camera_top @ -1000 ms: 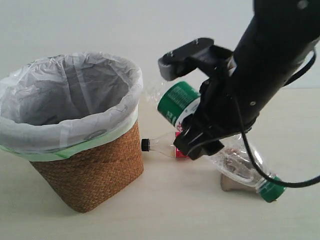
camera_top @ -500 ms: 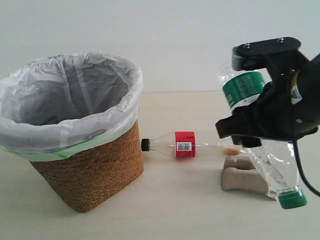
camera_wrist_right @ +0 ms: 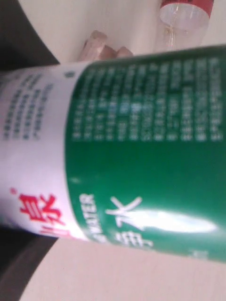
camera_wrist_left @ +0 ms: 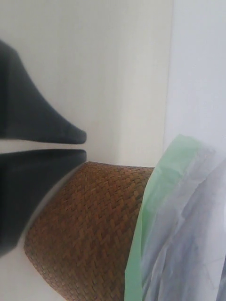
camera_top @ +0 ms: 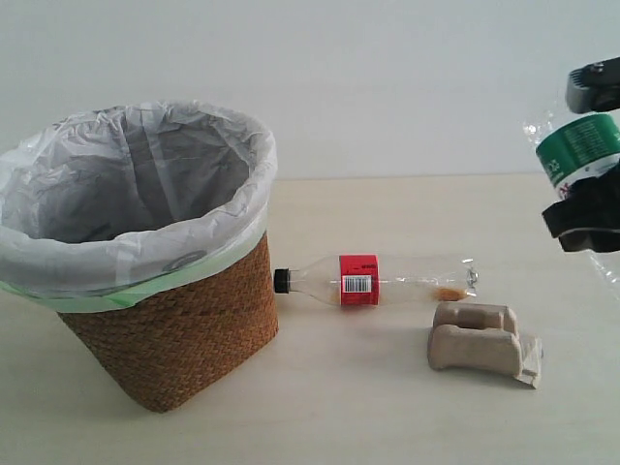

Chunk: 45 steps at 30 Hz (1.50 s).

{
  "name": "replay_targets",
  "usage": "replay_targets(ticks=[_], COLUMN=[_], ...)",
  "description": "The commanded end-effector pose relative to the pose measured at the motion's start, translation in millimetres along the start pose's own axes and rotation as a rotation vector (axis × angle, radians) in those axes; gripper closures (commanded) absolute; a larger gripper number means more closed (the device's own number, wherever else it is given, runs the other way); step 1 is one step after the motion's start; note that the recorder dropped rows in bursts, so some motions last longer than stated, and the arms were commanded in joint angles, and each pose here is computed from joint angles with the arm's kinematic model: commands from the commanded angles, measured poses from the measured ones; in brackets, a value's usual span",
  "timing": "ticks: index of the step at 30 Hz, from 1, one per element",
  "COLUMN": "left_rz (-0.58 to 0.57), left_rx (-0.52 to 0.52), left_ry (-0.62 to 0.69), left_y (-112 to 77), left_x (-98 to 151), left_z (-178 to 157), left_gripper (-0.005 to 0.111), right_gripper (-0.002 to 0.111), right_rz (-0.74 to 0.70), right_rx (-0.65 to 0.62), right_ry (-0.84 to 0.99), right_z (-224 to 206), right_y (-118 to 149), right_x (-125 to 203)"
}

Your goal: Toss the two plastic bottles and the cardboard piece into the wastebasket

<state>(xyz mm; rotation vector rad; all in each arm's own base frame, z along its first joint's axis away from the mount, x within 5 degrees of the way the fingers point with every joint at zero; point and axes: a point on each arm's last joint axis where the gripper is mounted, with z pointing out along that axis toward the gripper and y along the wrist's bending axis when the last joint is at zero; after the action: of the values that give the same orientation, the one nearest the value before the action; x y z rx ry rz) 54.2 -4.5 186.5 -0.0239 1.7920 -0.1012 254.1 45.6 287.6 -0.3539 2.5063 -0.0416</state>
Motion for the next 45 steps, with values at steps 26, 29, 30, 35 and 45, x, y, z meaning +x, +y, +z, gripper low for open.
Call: replay_targets(ticks=[26,29,30,35,45], left_rz=[-0.002,-0.002,-0.002,-0.002,-0.002], left_rx=[-0.002,-0.002,-0.002,-0.002,-0.002], left_ry=[0.0,0.0,0.0,0.0,0.0], left_y=[0.2,0.2,0.2,0.2,0.2], left_x=[1,1,1,1,1], left_z=[0,0,0,0,0], left_gripper=[0.103,0.103,0.103,0.103,0.103], right_gripper=[0.108,0.108,0.108,0.108,0.091], right_rz=[0.205,0.275,0.298,0.299,0.217], right_rx=[-0.067,0.095,0.151,0.255,-0.363], right_ry=[0.08,0.138,0.151,0.214,-0.106], right_z=[23,24,23,33,25], right_y=[-22,-35,-40,-49,55], right_x=[5,12,14,19,-95])
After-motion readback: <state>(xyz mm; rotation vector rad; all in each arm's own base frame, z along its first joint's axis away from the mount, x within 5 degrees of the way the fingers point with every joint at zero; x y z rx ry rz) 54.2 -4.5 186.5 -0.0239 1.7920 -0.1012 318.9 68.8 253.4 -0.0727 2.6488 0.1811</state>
